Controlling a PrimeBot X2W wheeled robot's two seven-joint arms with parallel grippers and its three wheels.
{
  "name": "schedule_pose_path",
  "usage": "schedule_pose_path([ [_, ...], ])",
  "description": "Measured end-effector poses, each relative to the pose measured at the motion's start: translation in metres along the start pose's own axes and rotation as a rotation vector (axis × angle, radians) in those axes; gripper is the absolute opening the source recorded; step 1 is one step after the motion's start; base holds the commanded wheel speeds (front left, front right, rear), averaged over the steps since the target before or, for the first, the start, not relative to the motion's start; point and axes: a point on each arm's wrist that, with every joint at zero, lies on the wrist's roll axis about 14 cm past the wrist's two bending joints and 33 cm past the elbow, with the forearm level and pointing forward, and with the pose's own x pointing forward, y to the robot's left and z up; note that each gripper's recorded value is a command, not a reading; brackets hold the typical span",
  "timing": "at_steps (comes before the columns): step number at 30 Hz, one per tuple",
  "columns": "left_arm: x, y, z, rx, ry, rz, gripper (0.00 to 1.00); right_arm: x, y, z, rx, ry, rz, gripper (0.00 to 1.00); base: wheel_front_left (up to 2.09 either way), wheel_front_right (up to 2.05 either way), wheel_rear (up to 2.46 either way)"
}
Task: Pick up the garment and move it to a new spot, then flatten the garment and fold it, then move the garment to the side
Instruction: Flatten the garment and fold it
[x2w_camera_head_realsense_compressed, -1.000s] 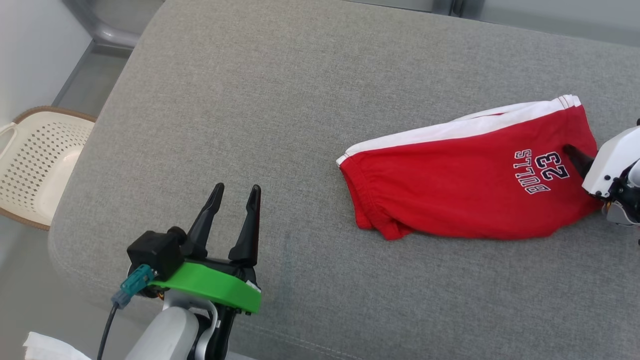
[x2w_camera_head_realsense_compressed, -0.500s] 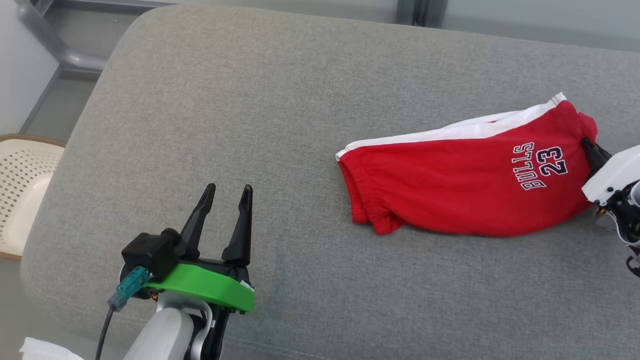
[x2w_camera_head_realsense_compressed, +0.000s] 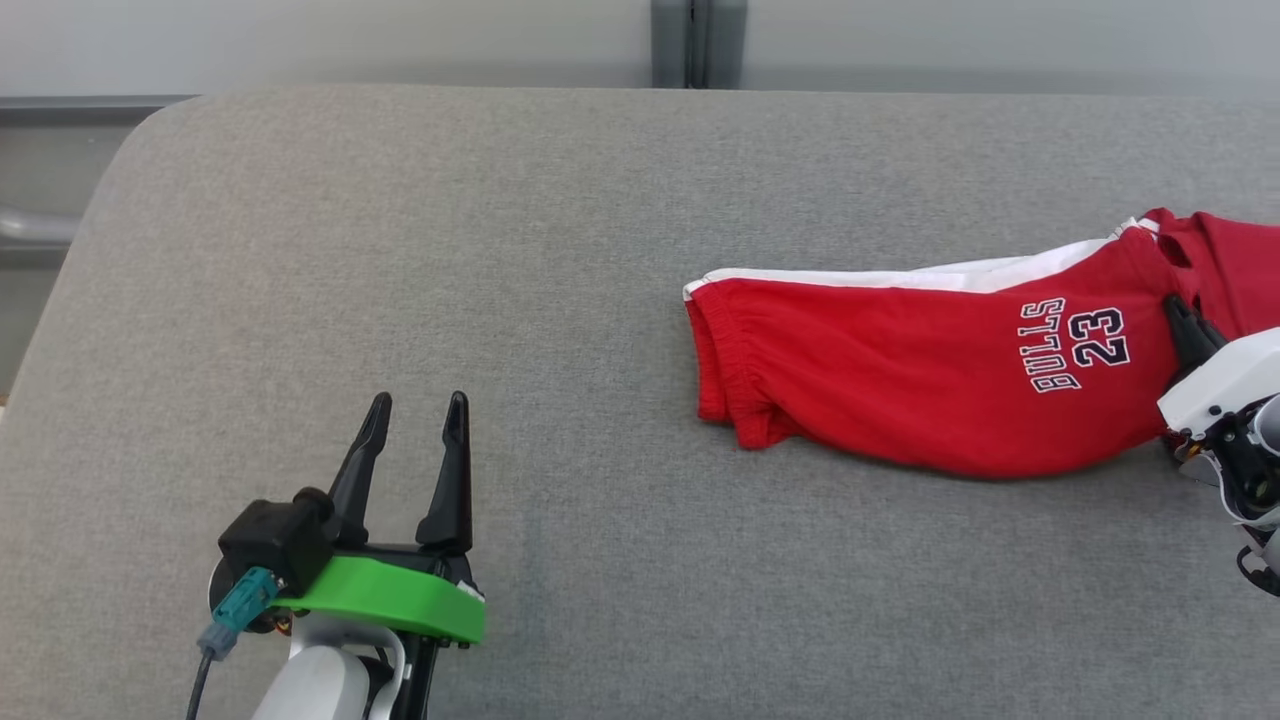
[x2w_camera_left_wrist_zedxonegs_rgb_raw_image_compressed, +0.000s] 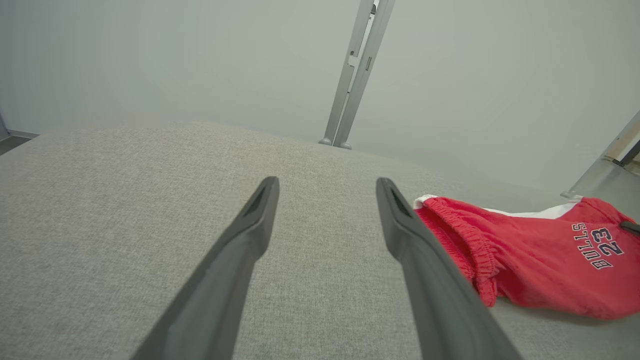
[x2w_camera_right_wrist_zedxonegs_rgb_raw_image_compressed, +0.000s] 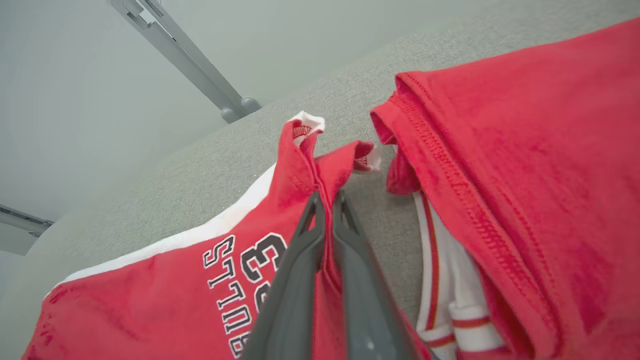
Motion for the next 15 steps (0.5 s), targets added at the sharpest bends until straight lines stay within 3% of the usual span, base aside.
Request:
schedule_pose_path([
  [5,0.001,-0.012,-0.002,-0.004,-0.002,-0.034,1.0,-0.011,0.006,0.012,0.001,-0.046,0.013,0.0,0.0,0.0,0.0],
  [11,-0.007,-0.015,-0.003,-0.016,-0.001,-0.04,1.0,-0.008,0.048,0.029,-0.034,-0.089,0.108,0.0,0.0,0.0,0.0],
  [15,-0.016,-0.009,-0.005,-0.024,0.003,-0.014,1.0,0.0,0.091,0.018,-0.08,-0.051,0.202,0.0,0.0,0.0,0.0],
])
